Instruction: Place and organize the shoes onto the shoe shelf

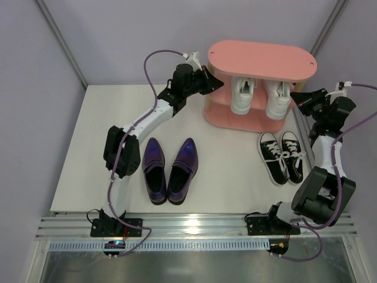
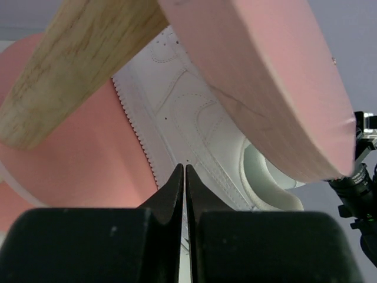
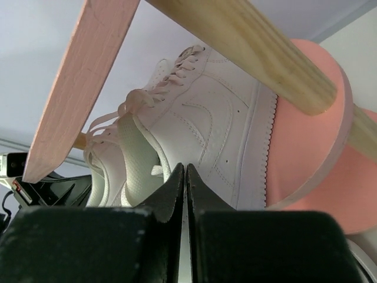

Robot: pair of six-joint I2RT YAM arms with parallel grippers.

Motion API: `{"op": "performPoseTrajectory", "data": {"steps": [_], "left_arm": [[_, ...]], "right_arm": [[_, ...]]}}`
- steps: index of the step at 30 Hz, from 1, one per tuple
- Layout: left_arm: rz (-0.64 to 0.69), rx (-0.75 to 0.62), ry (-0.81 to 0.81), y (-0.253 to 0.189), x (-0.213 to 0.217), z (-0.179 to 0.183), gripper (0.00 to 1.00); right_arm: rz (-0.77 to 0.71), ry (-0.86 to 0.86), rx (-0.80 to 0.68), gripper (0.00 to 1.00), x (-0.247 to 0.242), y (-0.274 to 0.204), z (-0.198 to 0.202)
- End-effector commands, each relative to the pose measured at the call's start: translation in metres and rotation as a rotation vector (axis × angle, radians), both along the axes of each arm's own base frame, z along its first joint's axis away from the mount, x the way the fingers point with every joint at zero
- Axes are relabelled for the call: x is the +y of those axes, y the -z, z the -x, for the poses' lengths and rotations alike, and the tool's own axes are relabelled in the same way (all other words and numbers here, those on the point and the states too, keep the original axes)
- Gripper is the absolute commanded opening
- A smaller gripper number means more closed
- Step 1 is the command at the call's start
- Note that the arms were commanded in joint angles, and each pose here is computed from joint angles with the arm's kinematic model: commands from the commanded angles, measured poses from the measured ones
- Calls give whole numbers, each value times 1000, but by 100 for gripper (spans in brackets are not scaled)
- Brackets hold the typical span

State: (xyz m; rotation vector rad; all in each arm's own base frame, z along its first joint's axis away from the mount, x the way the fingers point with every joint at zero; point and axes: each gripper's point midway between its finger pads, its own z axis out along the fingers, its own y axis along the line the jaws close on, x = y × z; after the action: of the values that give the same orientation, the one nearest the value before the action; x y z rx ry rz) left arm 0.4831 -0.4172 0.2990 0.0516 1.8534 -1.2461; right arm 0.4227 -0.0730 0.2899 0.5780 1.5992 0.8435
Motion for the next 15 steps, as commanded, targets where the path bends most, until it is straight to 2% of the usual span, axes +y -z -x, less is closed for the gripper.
{"op": "performPoseTrajectory", "data": {"steps": [1,7,8,9,11,15], "left_arm": [[12,-8,17,-1,-8,-9,0],[-28,40,-20,32,-4,-26,0],[-26,38,-24,31,-3,-29,0],[-31,46,-27,35,-3,-30,0],[-36,52,-30,40,-3,-35,0],[-33,59,-24,45,-7,-40,0]], "right_arm": [[44,78,55,4,-2,10,-1],[64,295,126,4,-27,27,15],[60,373,141,4,-39,31,18],[70,404,101,4,-42,21,21],[66,463,105,4,-48,30,28],[63,375,111,4,-39,33,13]]}}
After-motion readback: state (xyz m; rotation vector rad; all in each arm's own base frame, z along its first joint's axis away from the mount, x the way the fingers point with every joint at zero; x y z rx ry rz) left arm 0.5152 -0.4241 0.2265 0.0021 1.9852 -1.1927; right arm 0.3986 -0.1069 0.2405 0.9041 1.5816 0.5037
